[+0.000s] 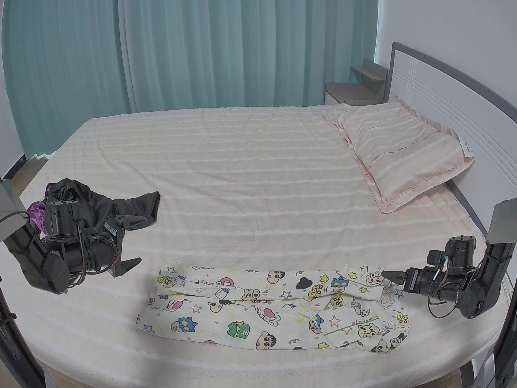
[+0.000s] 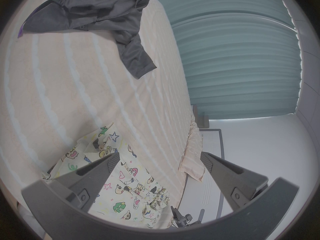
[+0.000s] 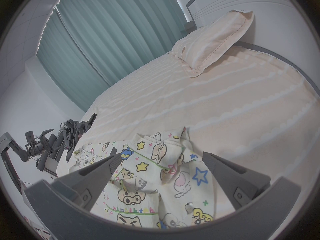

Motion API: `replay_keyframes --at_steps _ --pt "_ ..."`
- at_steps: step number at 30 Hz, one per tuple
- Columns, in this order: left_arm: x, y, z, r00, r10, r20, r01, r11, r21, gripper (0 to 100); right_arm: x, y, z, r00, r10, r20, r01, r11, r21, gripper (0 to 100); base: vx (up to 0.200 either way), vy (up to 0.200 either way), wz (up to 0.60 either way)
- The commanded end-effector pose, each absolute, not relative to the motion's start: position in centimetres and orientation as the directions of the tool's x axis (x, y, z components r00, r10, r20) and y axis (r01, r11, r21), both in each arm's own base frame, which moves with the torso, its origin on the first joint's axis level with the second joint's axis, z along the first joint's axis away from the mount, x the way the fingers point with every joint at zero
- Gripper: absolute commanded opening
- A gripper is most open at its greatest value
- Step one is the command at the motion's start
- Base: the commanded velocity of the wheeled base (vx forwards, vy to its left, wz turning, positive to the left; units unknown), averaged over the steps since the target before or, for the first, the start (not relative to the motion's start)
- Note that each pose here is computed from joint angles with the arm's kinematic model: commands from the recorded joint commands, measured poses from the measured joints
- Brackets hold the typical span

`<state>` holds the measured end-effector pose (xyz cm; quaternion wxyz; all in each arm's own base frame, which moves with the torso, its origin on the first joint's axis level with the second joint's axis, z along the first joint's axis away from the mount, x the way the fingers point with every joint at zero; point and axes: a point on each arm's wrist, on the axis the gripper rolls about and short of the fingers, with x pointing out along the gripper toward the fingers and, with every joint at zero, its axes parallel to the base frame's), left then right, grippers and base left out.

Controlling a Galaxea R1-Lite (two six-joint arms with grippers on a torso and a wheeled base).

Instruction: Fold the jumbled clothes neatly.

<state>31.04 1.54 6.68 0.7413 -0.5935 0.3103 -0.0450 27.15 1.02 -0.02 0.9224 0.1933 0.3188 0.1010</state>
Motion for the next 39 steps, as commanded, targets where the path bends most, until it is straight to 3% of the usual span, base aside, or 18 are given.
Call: replay_keyframes --at_steps 1,17,18,32,39 --pt "30.0 1.2 4.9 0.790 -0.442 -0.425 -0.322 0.291 -0.901 100 27.1 2.7 -1.1 0.739 0.339 -0.582 -0.076 0.901 0.428 100 0.000 0.000 0.00" --pt "29.7 1.0 4.7 0.792 -0.445 -0.418 -0.313 0.293 -0.903 100 28.8 4.6 -2.4 0.749 0.306 -0.588 -0.067 0.917 0.393 100 0.000 0.000 0.00" --pt "29.7 1.0 4.7 0.792 -0.445 -0.417 -0.311 0.294 -0.904 100 28.8 4.5 -2.5 0.749 0.302 -0.589 -0.063 0.918 0.391 0 0.000 0.000 0.00" --pt "29.8 1.0 4.6 0.791 -0.445 -0.420 -0.312 0.297 -0.903 100 28.9 4.5 -2.2 0.765 0.260 -0.589 -0.041 0.933 0.358 0 0.000 0.000 0.00" --pt "29.8 1.0 4.6 0.791 -0.445 -0.420 -0.312 0.297 -0.903 100 28.9 4.9 0.0 0.812 0.255 -0.526 -0.067 0.935 0.349 0 0.000 0.000 0.00"
